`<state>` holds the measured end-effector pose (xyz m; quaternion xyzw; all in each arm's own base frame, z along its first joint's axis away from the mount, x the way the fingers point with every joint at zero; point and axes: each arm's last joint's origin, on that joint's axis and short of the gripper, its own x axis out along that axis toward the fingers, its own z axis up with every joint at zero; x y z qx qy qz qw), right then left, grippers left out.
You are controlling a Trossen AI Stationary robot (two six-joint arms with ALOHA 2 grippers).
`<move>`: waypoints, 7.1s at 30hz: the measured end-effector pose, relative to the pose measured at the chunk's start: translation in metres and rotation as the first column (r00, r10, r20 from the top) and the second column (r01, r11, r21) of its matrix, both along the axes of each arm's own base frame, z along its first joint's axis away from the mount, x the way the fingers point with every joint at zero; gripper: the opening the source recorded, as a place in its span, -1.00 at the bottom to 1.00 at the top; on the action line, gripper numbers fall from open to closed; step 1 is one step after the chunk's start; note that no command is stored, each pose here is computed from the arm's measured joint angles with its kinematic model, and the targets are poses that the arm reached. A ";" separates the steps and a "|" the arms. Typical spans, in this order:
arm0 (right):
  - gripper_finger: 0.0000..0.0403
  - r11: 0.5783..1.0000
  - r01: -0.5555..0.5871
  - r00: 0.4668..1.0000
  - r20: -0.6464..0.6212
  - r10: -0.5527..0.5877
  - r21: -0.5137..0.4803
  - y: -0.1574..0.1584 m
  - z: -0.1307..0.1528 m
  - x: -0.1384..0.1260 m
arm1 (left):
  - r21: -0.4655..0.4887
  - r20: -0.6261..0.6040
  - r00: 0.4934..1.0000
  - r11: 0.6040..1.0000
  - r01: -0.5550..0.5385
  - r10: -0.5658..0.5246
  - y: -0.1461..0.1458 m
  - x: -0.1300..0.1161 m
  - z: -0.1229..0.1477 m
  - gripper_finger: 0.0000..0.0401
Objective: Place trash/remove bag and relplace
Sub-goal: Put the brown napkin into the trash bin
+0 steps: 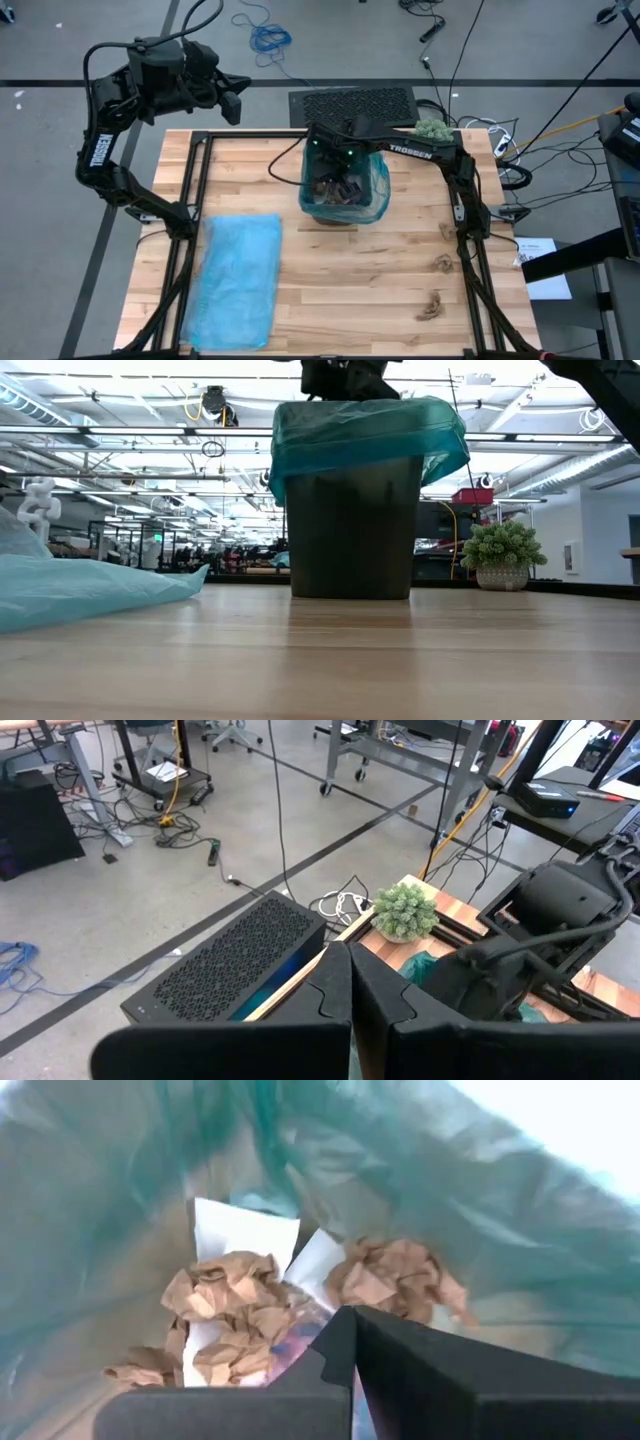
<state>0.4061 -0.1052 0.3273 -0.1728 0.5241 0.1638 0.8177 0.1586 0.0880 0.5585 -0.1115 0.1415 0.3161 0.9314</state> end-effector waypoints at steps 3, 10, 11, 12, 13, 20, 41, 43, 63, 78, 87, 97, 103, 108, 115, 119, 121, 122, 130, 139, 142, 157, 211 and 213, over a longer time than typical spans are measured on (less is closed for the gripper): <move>-1.00 1.000 0.002 1.000 0.021 -0.002 -0.005 0.000 0.011 -0.002 | 0.000 0.000 1.000 1.000 0.000 0.000 0.000 0.000 0.000 -1.00; -1.00 0.990 0.137 0.989 0.049 -0.139 0.031 -0.012 0.048 -0.019 | 0.000 0.000 1.000 1.000 0.000 0.000 0.000 0.000 0.000 -1.00; -1.00 0.986 0.161 0.986 0.042 -0.163 0.040 -0.014 0.051 -0.023 | 0.000 0.000 1.000 1.000 0.000 0.000 0.000 0.000 0.000 -1.00; -1.00 0.982 0.185 0.982 0.040 -0.187 0.047 -0.016 0.055 -0.030 | 0.000 0.000 1.000 1.000 0.000 0.000 0.000 0.000 0.000 -1.00; -1.00 0.976 0.210 0.977 0.024 -0.211 0.056 -0.018 0.059 -0.038 | 0.000 0.000 1.000 1.000 0.000 0.000 0.000 0.000 0.000 -1.00; -1.00 0.907 0.392 0.917 0.009 -0.398 0.152 -0.021 0.096 -0.088 | 0.001 -0.001 1.000 1.000 0.001 -0.001 0.000 0.000 0.000 -1.00; -1.00 0.497 0.802 0.597 -0.431 -0.677 0.330 0.070 0.071 -0.179 | 0.008 -0.006 1.000 1.000 -0.005 0.005 0.000 0.000 0.000 -1.00; -1.00 0.435 0.846 0.533 -0.498 -0.685 0.307 0.089 0.064 -0.193 | 0.008 -0.006 1.000 1.000 -0.005 0.005 0.000 0.000 0.000 -1.00; -0.68 0.090 0.981 -0.019 -0.550 -0.835 -0.171 0.144 -0.072 -0.249 | 0.041 -0.033 0.999 0.999 0.011 -0.010 0.001 0.001 0.000 -1.00; -0.20 -0.221 0.960 -0.261 -0.266 -0.928 -0.171 0.134 -0.132 -0.252 | 0.050 -0.024 1.000 0.999 -0.002 0.003 0.001 0.001 0.001 -1.00; -0.25 0.213 0.967 0.159 -0.321 -0.934 -0.141 0.132 -0.121 -0.240 | 0.048 -0.026 1.000 0.999 -0.003 0.004 0.001 0.001 0.000 -1.00; -0.26 0.395 0.860 0.255 -0.400 -0.881 -0.323 0.098 -0.142 -0.229 | 0.042 -0.038 0.999 0.999 -0.002 0.004 0.003 0.004 -0.001 -1.00; -0.26 0.448 0.759 0.179 -0.510 -0.841 -0.472 0.075 -0.169 -0.223 | 0.039 -0.043 0.999 0.999 -0.002 0.004 0.004 0.006 -0.002 -1.00; -0.26 0.495 0.699 0.134 -0.586 -0.799 -0.516 0.066 -0.183 -0.222 | 0.039 -0.042 0.999 0.999 -0.002 0.004 0.004 0.006 -0.002 -1.00; -0.26 0.544 0.686 0.067 -0.703 -0.708 -0.482 0.060 -0.191 -0.226 | 0.025 -0.033 0.999 1.000 -0.009 0.010 0.004 0.006 -0.002 -1.00; -0.26 0.564 0.690 0.067 -0.736 -0.674 -0.454 0.059 -0.197 -0.228 | 0.023 -0.036 0.999 1.000 -0.009 0.010 0.004 0.006 -0.003 -1.00; -0.26 0.563 0.703 0.046 -0.762 -0.646 -0.434 0.060 -0.204 -0.234 | 0.023 -0.036 0.999 1.000 -0.009 0.010 0.004 0.006 -0.003 -1.00; -0.26 0.565 0.714 0.047 -0.775 -0.630 -0.415 0.061 -0.209 -0.237 | 0.024 -0.036 0.999 1.000 -0.008 0.009 0.004 0.006 -0.003 -1.00; -0.50 0.529 0.742 0.019 -0.775 -0.631 -0.412 0.058 -0.215 -0.243 | 0.024 -0.036 0.999 1.000 -0.009 0.010 0.004 0.006 -0.002 -1.00; -0.99 0.531 0.769 0.016 -0.820 -0.572 -0.356 0.058 -0.214 -0.244 | 0.023 -0.035 0.999 1.000 -0.009 0.010 0.004 0.006 -0.002 -1.00; -1.00 0.498 0.807 0.015 -0.831 -0.556 -0.318 0.058 -0.207 -0.241 | 0.023 -0.035 0.999 1.000 -0.009 0.010 0.004 0.006 -0.002 -1.00; -1.00 0.109 0.961 -0.073 -0.615 -0.785 -0.252 0.026 -0.173 -0.219 | 0.025 -0.036 0.999 1.000 -0.008 0.009 0.004 0.006 -0.002 -1.00; -1.00 0.317 0.395 0.094 0.305 -0.948 0.862 0.015 0.098 -0.219 | 0.023 -0.033 0.999 0.999 -0.023 0.024 0.004 0.005 -0.002 -1.00; -1.00 0.360 0.424 0.168 0.319 -0.933 0.831 0.016 0.099 -0.201 | 0.022 -0.033 0.999 0.999 -0.023 0.024 0.004 0.005 -0.002 -1.00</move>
